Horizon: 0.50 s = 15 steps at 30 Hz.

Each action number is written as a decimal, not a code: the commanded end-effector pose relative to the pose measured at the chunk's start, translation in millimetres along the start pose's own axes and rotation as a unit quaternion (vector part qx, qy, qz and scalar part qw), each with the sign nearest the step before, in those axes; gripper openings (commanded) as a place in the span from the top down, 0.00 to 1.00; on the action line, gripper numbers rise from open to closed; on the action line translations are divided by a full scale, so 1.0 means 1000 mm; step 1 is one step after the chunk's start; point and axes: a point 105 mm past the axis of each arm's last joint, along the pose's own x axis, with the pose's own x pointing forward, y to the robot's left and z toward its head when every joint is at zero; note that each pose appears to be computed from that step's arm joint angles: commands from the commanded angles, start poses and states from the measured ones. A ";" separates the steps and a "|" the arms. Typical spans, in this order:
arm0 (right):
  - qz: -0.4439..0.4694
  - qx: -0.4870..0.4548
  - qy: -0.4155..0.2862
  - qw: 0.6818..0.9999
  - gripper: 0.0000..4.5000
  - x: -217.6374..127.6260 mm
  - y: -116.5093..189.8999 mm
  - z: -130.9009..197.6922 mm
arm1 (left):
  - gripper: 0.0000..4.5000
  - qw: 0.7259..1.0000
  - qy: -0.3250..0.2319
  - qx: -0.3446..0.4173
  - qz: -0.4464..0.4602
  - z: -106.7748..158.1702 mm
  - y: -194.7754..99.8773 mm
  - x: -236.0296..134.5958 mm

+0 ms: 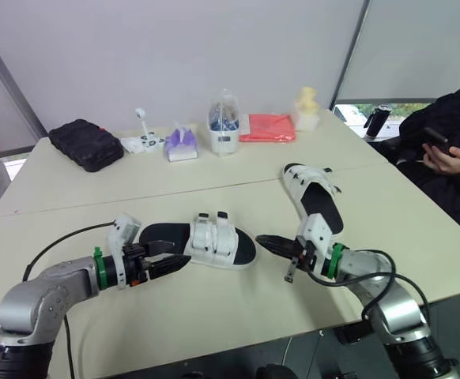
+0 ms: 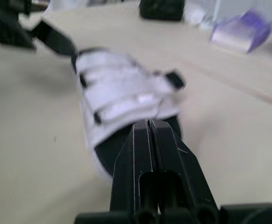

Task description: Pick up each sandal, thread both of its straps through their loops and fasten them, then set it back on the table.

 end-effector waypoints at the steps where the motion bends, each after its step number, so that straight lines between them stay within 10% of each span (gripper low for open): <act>1: -0.003 -0.001 -0.015 1.000 1.00 -0.001 0.002 0.012 | 0.00 1.000 -0.015 0.014 -0.005 0.008 -0.002 0.000; 15: -0.052 -0.009 0.001 0.999 1.00 -0.027 0.013 0.032 | 0.00 0.995 0.014 0.025 -0.093 0.009 0.023 0.062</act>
